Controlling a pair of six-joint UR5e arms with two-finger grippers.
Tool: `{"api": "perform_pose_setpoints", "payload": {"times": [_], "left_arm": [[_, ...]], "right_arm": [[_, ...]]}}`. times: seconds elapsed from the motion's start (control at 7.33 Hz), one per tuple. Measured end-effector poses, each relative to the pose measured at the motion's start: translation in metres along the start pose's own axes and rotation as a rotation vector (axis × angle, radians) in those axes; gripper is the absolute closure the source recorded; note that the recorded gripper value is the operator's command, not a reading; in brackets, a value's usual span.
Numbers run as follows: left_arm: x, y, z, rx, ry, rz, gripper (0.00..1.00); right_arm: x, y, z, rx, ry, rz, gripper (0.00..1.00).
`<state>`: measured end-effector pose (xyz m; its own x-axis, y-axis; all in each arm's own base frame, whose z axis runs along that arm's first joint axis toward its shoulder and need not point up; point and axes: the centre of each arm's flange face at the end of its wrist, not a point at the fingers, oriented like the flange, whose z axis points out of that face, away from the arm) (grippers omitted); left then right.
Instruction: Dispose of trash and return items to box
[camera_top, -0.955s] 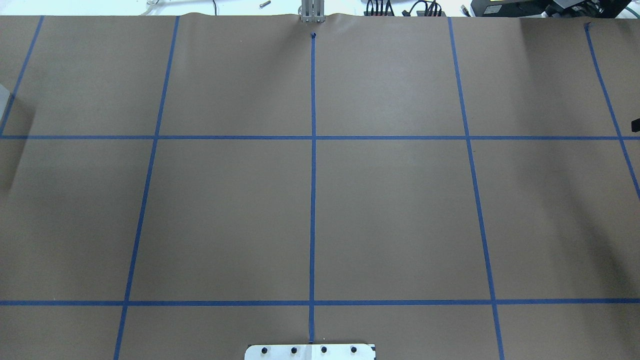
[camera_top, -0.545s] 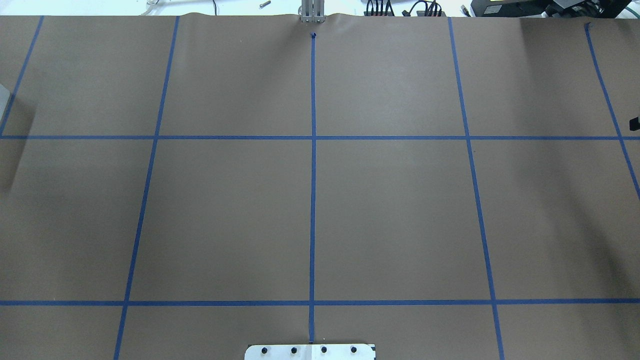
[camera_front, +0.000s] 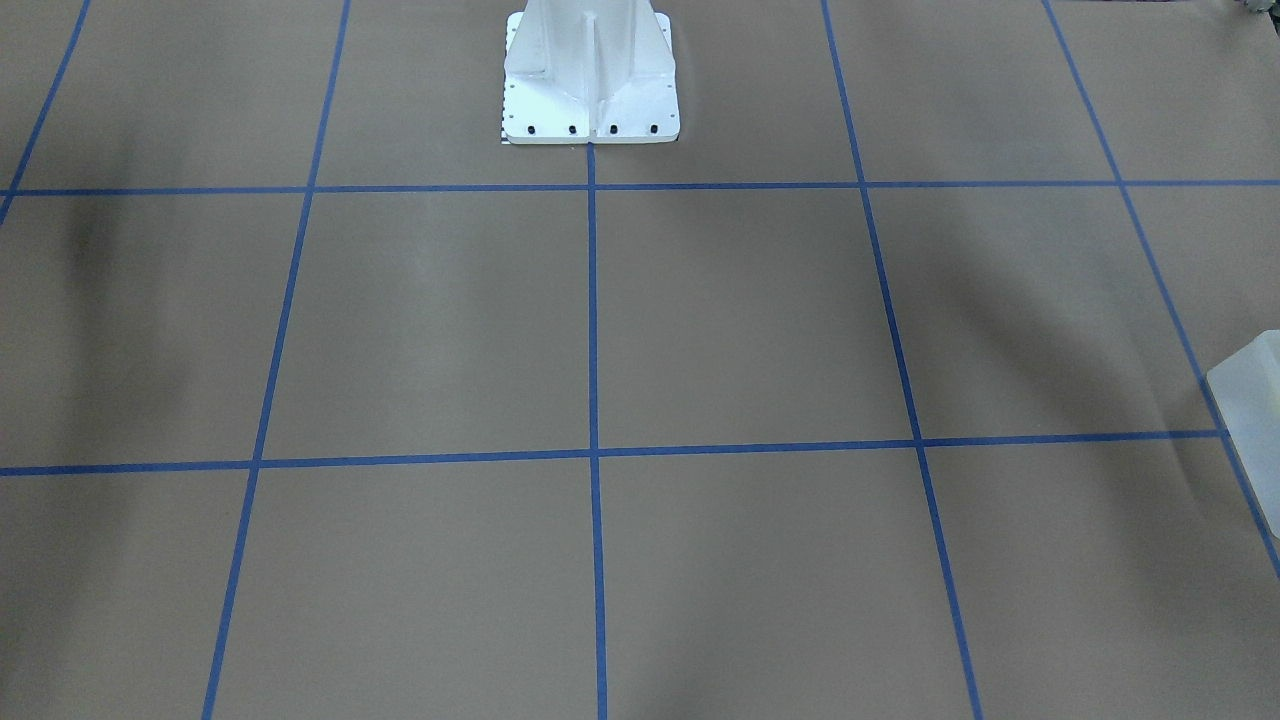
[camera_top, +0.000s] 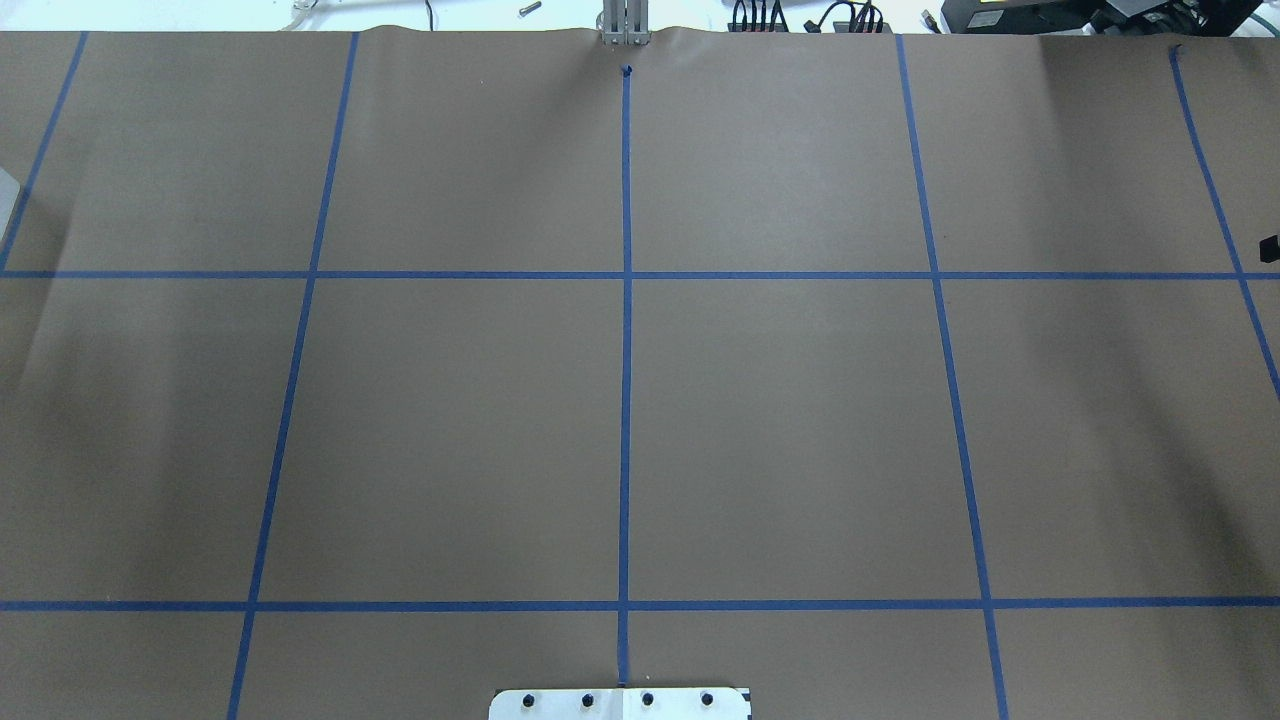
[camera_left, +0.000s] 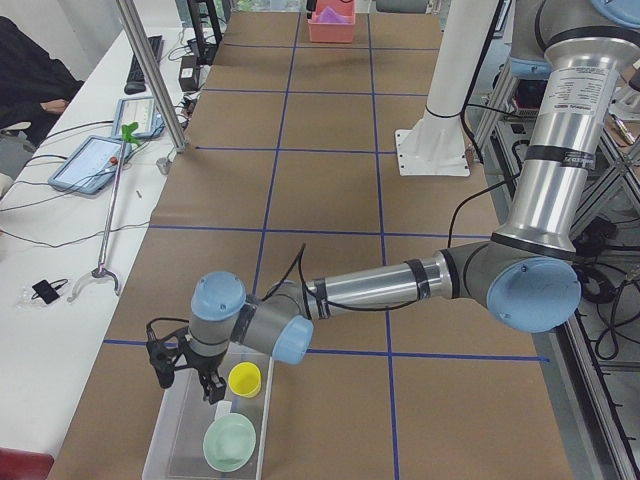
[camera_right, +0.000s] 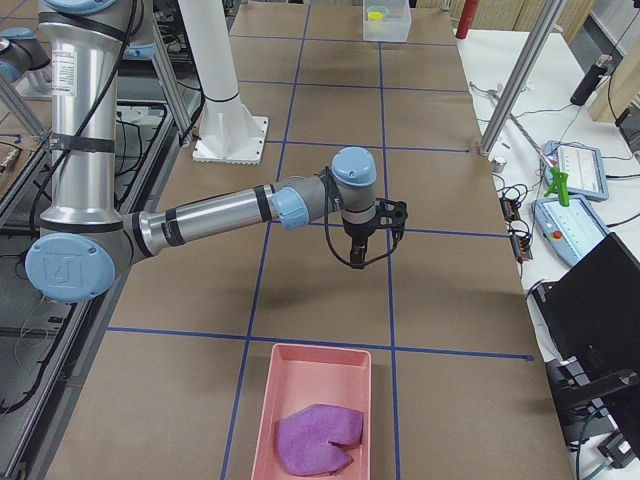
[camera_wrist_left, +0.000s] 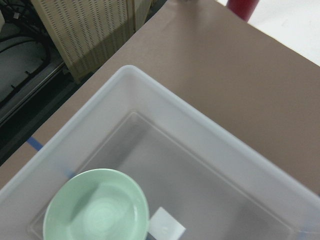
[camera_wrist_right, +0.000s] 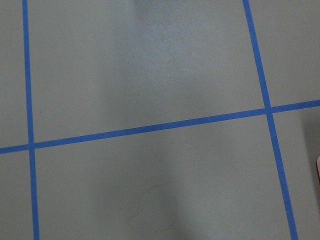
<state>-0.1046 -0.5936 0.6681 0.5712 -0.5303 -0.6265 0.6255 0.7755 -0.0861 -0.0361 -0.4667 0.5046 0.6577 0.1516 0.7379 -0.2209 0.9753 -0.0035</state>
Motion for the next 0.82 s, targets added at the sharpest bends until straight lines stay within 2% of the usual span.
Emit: {"api": "perform_pose_setpoints", "payload": {"times": [0.27, 0.55, 0.68, 0.82], "left_arm": [[0.031, 0.013, -0.036, 0.031, -0.02, 0.208, 0.01], [0.035, 0.053, -0.04, 0.022, -0.027, 0.437, 0.01], [0.033, 0.074, -0.041, -0.001, -0.007, 0.522, 0.01], [0.035, 0.092, -0.043, -0.042, 0.045, 0.566, 0.01]], "right_arm": [[0.008, 0.005, 0.003, -0.005, 0.014, 0.008, 0.0], [0.022, 0.012, 0.01, -0.015, 0.04, 0.018, 0.0], [0.032, 0.018, 0.014, -0.025, 0.054, 0.018, 0.0], [0.042, 0.025, 0.019, -0.04, 0.066, 0.003, 0.0]]}}
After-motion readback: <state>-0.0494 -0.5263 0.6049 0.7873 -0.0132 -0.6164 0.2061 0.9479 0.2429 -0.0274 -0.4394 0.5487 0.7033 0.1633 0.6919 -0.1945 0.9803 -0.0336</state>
